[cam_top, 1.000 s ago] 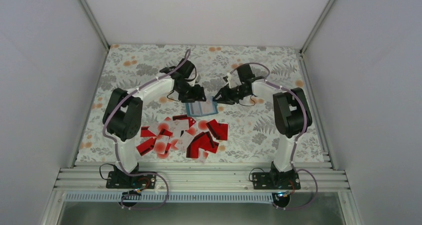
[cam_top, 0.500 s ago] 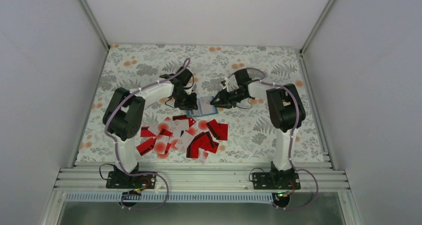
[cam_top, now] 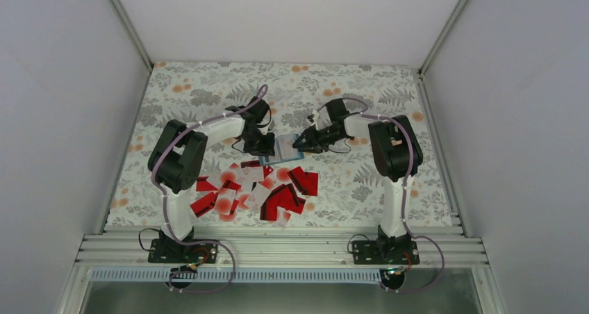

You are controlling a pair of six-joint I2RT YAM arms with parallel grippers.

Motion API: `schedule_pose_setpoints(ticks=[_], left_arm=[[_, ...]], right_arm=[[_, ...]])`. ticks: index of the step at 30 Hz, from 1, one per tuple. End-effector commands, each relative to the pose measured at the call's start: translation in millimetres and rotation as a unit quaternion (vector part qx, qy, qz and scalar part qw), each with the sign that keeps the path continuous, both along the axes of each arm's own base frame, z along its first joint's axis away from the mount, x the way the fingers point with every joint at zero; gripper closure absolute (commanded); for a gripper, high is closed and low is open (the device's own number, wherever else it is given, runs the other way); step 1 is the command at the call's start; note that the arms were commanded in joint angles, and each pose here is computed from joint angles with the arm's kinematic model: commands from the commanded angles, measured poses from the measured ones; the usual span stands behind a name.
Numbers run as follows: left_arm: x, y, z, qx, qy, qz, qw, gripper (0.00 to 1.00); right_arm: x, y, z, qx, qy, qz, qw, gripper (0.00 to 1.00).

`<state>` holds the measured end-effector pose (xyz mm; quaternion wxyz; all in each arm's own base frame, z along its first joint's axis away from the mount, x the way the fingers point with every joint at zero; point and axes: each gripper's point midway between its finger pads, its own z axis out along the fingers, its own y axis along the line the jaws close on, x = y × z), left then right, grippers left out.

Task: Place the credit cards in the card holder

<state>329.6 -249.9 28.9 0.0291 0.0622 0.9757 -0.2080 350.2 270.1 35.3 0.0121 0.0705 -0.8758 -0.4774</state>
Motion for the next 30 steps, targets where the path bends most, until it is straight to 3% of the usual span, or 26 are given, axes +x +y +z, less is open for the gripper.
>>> schedule_pose_setpoints(ticks=[1,12,30], left_arm=[[-0.9,0.8,-9.8,-0.001,0.002,-0.007,1.000,0.78],[-1.6,-1.3,-15.3,-0.007,0.005,-0.009,1.000,0.81],[8.1,-4.4,20.7,-0.022,-0.027,0.005,0.999,0.81]], right_arm=[[4.4,10.6,2.0,0.012,-0.009,0.011,1.000,0.63],[-3.9,22.1,9.0,0.022,-0.009,0.031,0.999,0.66],[-10.3,54.8,37.5,0.040,-0.024,0.070,0.996,0.67]])
